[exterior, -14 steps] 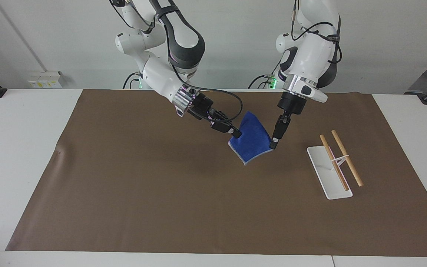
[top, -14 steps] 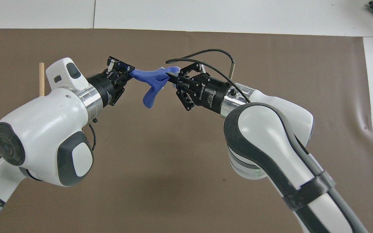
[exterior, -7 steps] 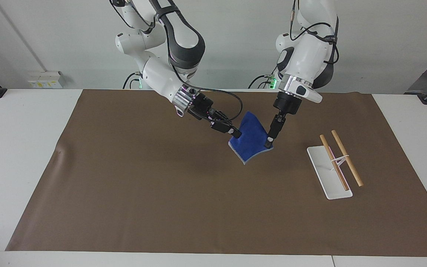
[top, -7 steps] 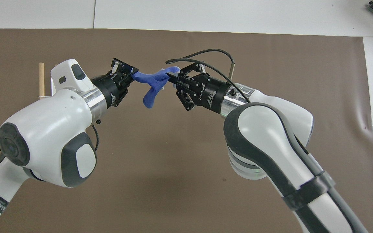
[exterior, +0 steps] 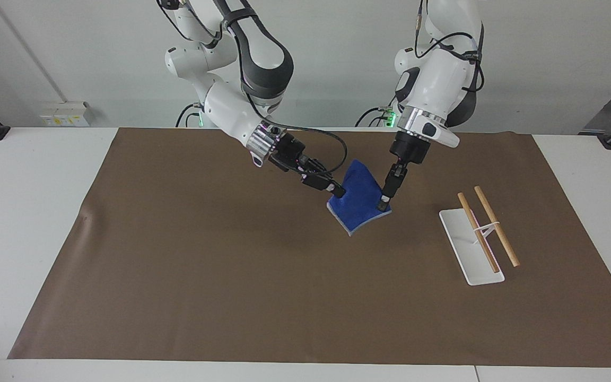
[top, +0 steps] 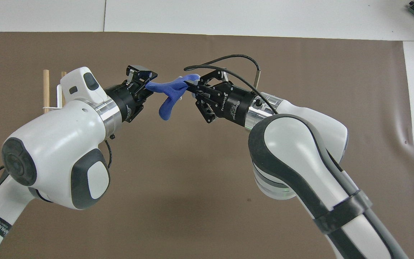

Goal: Right arm passes towel to left arm to hang
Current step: 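Close the left gripper on the towel and open the right gripper, then carry the towel to the rack while the right gripper withdraws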

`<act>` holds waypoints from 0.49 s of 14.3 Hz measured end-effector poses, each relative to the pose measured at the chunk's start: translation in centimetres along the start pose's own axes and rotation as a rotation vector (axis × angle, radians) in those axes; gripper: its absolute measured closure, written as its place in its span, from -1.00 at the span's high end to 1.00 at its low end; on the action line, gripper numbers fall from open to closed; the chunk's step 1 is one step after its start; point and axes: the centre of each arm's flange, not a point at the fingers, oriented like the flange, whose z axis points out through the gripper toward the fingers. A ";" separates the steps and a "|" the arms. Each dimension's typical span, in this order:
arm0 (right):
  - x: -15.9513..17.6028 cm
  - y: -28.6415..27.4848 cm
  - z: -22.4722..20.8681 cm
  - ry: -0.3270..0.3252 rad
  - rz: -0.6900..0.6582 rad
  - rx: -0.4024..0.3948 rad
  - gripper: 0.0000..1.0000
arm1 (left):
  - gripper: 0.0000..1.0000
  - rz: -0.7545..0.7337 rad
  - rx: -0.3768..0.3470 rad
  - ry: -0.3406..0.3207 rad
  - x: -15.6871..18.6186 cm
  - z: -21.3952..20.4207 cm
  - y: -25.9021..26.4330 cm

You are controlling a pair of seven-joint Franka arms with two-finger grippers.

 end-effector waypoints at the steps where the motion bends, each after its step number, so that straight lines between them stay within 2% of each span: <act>1: 0.0 0.0 0.0 0.000 0.000 0.000 -0.88 | -0.96 0.000 0.000 0.000 0.0 0.0 0.0; 5: 0.0 0.0 0.0 0.000 0.000 0.000 -0.87 | -0.96 0.006 0.000 0.005 0.4 0.0 0.0; 7: 0.1 0.0 0.0 0.005 -0.027 0.000 -0.48 | -0.96 0.046 0.001 0.018 1.6 -0.2 -0.1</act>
